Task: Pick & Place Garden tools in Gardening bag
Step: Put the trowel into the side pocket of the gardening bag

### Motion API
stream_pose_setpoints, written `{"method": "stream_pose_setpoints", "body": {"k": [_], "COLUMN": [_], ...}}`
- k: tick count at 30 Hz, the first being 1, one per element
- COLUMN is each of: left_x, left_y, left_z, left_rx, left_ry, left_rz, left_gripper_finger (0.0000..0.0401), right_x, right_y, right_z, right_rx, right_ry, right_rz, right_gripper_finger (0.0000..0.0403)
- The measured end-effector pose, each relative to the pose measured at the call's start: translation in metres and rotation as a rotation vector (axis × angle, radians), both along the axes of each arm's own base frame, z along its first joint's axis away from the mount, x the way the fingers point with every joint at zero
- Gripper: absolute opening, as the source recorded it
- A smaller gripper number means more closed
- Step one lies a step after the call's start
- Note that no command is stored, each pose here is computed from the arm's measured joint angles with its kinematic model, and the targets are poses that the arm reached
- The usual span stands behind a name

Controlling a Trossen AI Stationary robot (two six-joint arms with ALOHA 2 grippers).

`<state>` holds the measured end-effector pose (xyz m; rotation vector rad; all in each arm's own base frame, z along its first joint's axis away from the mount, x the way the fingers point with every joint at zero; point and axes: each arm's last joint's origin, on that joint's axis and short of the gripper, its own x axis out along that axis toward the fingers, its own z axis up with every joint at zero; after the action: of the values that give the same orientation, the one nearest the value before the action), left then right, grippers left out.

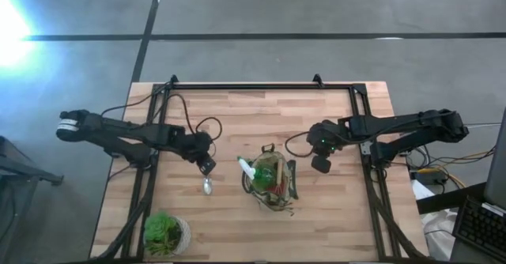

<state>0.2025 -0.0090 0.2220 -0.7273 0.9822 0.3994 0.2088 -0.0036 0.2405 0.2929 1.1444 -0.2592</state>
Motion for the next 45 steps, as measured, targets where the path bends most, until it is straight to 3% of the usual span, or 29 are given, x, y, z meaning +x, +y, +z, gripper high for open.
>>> {"method": "stream_pose_setpoints", "body": {"k": [7, 12, 17, 45], "left_x": [0.002, 0.005, 0.011, 0.032], "left_y": [0.003, 0.004, 0.006, 0.018], "left_z": [-0.006, -0.019, -0.031, -0.08], "left_rx": [-0.005, -0.03, -0.055, -0.126], "left_ry": [0.037, 0.123, 0.179, 0.35], "left_rz": [0.222, 0.296, 0.375, 0.688], "left_gripper_finger": [0.0096, 0.0159, 0.0193, 0.0186], "right_x": [0.0, 0.0, 0.0, 0.0], "right_y": [0.0, 0.0, 0.0, -0.001], "right_z": [0.0, 0.0, 0.0, 0.0], "right_rx": [-0.005, -0.008, -0.015, -0.048], "right_ry": [-0.001, -0.001, 0.0, 0.003], "right_rz": [0.001, 0.008, 0.016, 0.027], "right_gripper_finger": [0.0008, 0.0008, 0.0008, 0.0008]}}
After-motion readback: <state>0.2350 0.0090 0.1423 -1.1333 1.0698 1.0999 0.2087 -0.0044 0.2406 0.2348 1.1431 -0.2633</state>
